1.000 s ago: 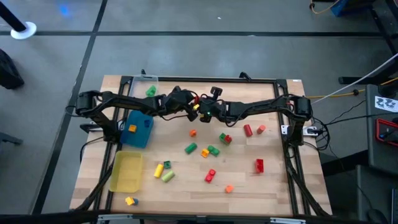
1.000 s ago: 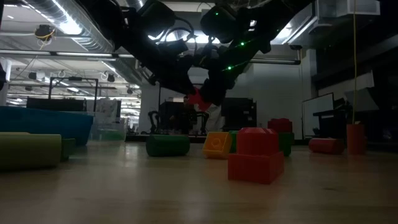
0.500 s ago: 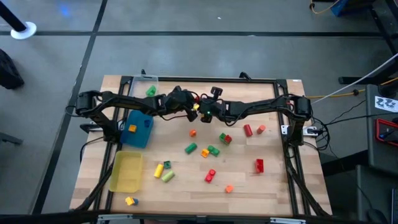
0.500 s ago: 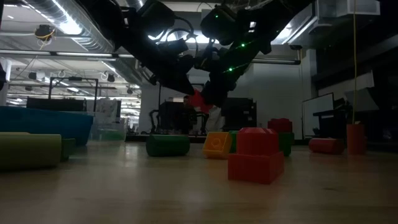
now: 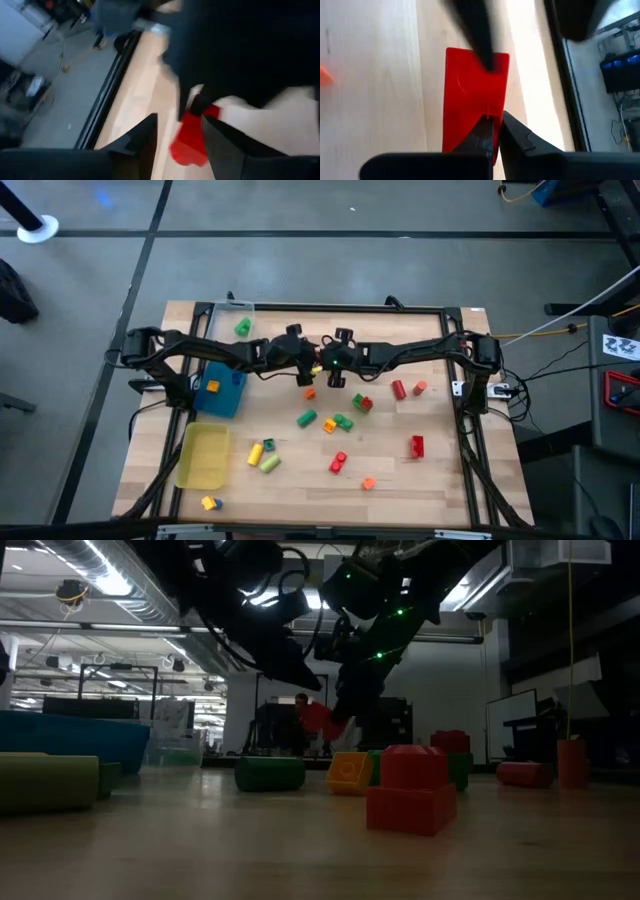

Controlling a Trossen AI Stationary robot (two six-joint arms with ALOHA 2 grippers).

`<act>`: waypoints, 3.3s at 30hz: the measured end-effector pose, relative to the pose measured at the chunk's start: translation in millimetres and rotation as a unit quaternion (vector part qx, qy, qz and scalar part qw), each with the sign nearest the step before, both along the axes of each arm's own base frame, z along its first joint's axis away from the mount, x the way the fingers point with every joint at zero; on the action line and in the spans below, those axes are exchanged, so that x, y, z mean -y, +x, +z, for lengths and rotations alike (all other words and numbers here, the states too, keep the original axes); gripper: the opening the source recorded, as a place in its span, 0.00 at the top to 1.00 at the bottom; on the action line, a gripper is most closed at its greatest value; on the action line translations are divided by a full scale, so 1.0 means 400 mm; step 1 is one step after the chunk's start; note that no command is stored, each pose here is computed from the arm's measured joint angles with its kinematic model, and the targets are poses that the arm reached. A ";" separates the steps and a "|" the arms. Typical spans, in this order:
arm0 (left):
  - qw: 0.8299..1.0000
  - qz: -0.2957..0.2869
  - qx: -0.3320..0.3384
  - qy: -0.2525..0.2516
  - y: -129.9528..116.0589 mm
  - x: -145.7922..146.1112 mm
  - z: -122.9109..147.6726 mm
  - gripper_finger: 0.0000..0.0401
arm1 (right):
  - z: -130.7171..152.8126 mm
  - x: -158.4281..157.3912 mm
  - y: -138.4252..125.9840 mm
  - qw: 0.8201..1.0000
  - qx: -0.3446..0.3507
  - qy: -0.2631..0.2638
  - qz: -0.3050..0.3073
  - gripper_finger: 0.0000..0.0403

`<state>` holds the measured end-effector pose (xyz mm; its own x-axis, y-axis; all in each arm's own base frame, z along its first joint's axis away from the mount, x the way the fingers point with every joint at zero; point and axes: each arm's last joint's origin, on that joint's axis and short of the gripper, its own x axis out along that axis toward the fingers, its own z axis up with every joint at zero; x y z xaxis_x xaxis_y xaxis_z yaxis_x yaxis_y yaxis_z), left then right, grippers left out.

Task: Sort blocks by size
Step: Put the top red 2 stud game piece into the transparent bin

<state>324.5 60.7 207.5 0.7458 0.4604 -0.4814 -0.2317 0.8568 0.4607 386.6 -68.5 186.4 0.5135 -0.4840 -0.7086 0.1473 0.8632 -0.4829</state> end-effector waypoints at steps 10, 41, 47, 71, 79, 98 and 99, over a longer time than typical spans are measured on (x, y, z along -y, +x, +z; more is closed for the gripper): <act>0.996 -0.065 -0.064 0.023 -0.002 0.073 -0.019 0.65 | 0.029 -0.003 0.010 0.997 -0.004 0.058 0.041 0.97; 0.984 -0.118 -0.125 0.054 -0.004 0.112 -0.042 0.65 | 0.129 -0.021 0.018 0.976 -0.033 0.201 0.078 0.97; 0.982 -0.117 -0.140 0.050 0.002 0.112 -0.068 0.65 | 0.128 -0.021 0.018 0.975 -0.033 0.204 0.079 0.97; 0.989 -0.075 -0.117 0.042 0.018 0.051 -0.092 0.99 | 0.141 -0.019 0.028 0.976 -0.005 0.201 0.077 0.98; 0.990 -0.059 -0.122 0.046 0.018 0.043 -0.096 1.00 | 0.147 -0.026 0.036 0.974 0.014 0.206 0.094 0.95; 0.986 -0.019 -0.154 0.060 -0.001 0.027 -0.092 1.00 | 0.217 0.037 -0.051 0.981 -0.059 0.148 0.107 0.73; 0.986 -0.010 -0.157 0.057 -0.007 0.022 -0.089 1.00 | 0.233 0.043 -0.064 0.982 -0.066 0.141 0.105 0.73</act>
